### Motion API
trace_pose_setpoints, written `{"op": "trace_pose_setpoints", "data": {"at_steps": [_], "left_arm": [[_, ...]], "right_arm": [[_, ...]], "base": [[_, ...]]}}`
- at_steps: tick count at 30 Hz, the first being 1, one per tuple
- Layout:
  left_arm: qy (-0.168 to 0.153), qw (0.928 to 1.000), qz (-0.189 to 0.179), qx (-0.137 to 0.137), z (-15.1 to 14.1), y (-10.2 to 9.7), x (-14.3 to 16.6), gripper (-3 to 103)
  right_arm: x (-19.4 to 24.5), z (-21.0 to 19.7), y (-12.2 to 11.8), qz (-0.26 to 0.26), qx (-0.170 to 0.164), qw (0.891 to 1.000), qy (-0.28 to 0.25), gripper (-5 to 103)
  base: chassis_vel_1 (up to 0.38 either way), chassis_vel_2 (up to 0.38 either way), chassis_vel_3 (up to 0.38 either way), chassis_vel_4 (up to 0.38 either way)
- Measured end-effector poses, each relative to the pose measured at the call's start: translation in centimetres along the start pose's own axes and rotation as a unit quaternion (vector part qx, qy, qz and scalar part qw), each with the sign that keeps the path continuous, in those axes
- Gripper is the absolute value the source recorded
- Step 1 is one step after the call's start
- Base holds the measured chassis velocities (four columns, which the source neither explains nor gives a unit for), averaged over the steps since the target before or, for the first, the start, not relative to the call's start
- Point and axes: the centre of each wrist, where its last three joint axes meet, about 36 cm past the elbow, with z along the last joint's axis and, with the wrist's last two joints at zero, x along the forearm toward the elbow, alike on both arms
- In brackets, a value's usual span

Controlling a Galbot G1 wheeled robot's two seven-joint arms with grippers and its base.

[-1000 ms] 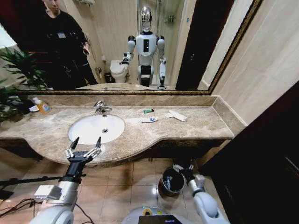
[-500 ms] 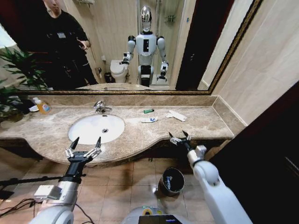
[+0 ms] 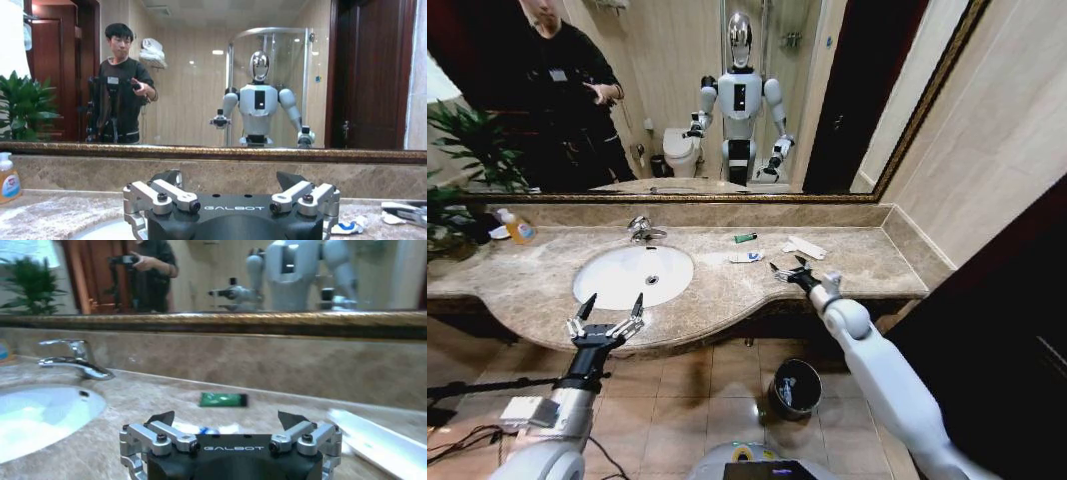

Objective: Pick up the trash from the sink and place it in the trash bin.

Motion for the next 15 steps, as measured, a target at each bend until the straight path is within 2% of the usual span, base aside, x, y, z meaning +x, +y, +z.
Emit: {"op": "trace_pose_setpoints", "data": {"at_steps": [4, 7, 15], "left_arm": [[0.0, 1.0, 0.0, 0.0, 0.0, 0.0, 0.0, 100], [0.0, 1.0, 0.0, 0.0, 0.0, 0.0, 0.0, 100], [0.0, 1.0, 0.0, 0.0, 0.0, 0.0, 0.0, 100]], "right_arm": [[-2.4, -1.1, 0.3, -0.012, 0.012, 1.0, -0.002, 100], [-4.1, -1.4, 1.0, -0.002, 0.015, 1.0, 0.004, 100], [-7.1, -0.5, 1.0, 0.031, 0.009, 0.997, 0.064, 100]], "base": [[0.0, 0.0, 0.0, 0.0], [0.0, 0.0, 0.0, 0.0], [0.0, 0.0, 0.0, 0.0]]}}
